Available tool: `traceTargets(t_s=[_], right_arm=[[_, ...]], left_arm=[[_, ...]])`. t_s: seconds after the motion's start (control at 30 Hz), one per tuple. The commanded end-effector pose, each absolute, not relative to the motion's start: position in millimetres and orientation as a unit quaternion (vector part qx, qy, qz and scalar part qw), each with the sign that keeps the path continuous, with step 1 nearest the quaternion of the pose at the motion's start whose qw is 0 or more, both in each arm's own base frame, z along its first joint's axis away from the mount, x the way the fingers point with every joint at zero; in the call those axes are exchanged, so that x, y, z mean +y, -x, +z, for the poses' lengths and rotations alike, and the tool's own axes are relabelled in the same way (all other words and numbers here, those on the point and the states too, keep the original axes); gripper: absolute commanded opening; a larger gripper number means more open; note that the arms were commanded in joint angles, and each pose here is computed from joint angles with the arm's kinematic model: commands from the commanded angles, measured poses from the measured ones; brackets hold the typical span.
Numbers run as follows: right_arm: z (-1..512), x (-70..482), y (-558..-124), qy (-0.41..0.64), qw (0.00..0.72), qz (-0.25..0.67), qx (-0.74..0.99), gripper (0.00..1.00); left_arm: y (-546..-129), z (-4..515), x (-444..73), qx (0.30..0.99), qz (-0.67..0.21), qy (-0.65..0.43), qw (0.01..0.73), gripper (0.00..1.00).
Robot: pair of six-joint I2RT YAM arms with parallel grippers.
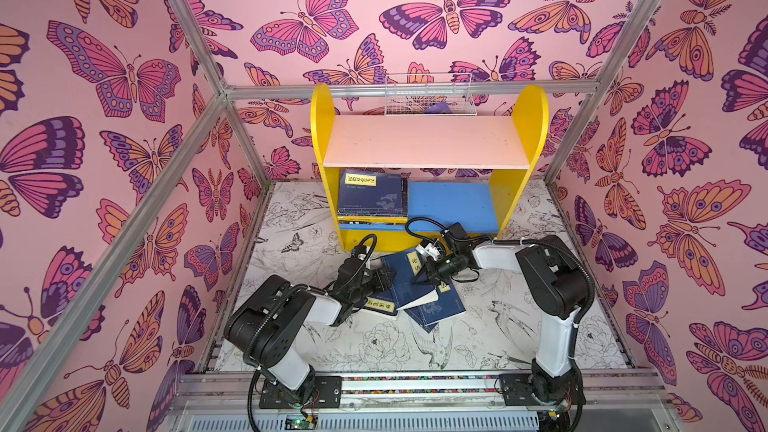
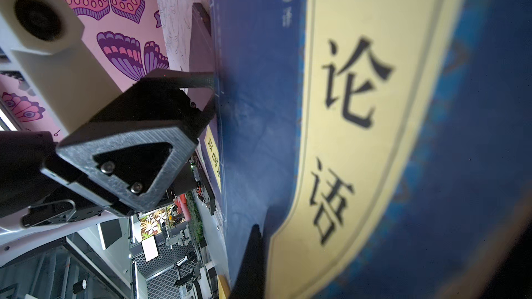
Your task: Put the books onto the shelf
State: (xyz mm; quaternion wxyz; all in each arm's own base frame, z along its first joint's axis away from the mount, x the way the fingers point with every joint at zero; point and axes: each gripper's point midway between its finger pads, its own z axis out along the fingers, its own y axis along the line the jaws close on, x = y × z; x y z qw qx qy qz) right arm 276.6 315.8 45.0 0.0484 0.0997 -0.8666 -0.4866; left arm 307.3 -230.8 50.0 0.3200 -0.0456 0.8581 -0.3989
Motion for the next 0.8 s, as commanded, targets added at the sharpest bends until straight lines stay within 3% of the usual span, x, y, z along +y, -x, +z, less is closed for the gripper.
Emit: traceTargets(t_s=[0.0, 0.47, 0.77], right_arm=[[38, 320, -267, -0.115, 0.059, -0.486, -0.864, 0.04], [39, 319, -267, -0.121, 0.052, -0.476, -0.869, 0.04], [53, 312, -266, -0.14, 0.018, -0.465, -0.874, 0.06]], left_arm=[[-275, 86, -276, 0.813, -0.497, -0.056, 0.3, 0.49], [-266, 120, -304, 0.777, -0.533, -0.128, 0.31, 0.4], [-259, 109, -293, 0.812, -0.483, -0.127, 0.303, 0.08]])
